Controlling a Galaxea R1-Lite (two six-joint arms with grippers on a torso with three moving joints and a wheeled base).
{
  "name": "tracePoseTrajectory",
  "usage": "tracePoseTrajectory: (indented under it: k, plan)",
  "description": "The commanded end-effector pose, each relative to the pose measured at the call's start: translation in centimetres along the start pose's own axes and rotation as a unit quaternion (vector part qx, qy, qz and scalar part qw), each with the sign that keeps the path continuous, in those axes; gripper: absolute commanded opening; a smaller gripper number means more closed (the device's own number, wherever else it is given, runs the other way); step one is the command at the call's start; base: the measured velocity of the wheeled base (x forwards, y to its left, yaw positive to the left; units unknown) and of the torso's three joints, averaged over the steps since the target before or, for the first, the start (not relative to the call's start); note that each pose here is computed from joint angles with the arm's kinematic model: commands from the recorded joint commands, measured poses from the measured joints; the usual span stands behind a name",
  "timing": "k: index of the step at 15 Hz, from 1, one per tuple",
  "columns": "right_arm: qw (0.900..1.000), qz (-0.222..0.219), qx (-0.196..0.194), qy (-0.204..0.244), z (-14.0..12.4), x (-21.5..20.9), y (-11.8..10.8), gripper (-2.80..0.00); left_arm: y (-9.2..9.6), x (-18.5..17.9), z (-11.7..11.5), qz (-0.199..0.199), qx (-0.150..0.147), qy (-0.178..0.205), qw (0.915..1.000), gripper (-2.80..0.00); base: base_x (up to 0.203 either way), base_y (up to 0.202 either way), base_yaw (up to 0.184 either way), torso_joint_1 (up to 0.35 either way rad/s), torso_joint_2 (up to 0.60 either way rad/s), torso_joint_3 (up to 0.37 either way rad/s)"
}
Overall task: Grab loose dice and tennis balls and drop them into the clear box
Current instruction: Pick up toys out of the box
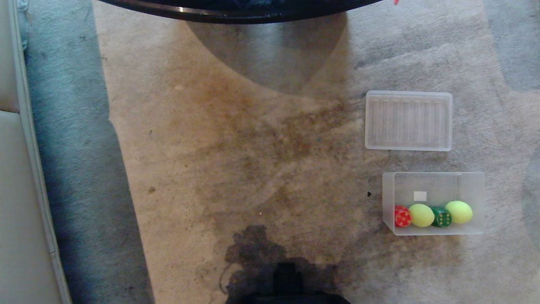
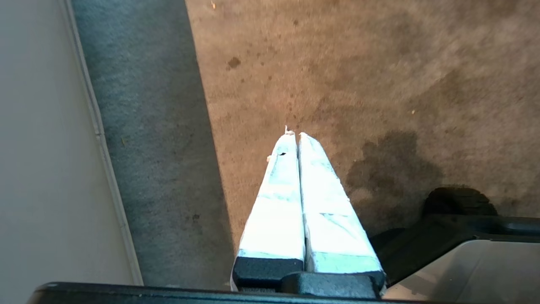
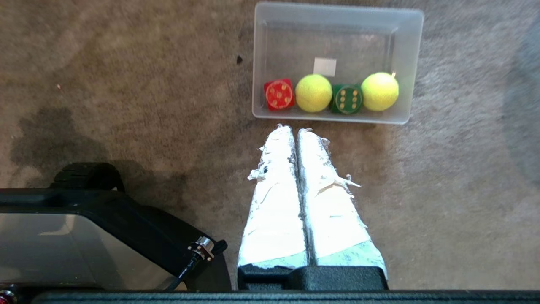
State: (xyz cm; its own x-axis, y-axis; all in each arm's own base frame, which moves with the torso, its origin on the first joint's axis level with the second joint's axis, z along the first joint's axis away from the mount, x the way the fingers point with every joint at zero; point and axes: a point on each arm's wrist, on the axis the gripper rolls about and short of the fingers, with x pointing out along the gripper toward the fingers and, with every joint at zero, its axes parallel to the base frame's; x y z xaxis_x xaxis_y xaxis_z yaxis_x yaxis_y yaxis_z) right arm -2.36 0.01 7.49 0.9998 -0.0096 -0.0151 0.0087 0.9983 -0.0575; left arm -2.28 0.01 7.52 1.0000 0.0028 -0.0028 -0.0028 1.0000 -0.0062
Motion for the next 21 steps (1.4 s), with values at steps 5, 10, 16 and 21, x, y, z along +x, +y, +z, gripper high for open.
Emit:
tracePoseTrajectory:
  k: [5, 10, 16, 21]
  plan:
    - [1.000, 0.000, 0.006, 0.002, -0.02, 0.01, 0.00, -2.80, 0.00, 0.00, 0.01, 0.000, 0.000, -0.001, 1.0000, -2.80, 0.000, 0.000, 0.000, 0.002, 0.00, 0.205]
    - [1.000, 0.000, 0.006, 0.002, -0.02, 0.01, 0.00, -2.80, 0.00, 0.00, 0.01, 0.000, 0.000, -0.001, 1.0000, -2.80, 0.000, 0.000, 0.000, 0.002, 0.00, 0.203]
    - [1.000, 0.000, 0.003, 0.001, 0.02, 0.00, 0.00, -2.80, 0.00, 0.00, 0.01, -0.001, 0.000, -0.001, 1.0000, -2.80, 0.000, 0.000, 0.000, 0.004, 0.00, 0.207]
    - [1.000, 0.000, 0.005, 0.002, 0.00, 0.00, 0.00, -2.80, 0.00, 0.00, 0.01, 0.000, 0.000, -0.001, 1.0000, -2.80, 0.000, 0.000, 0.000, 0.003, 0.00, 0.203]
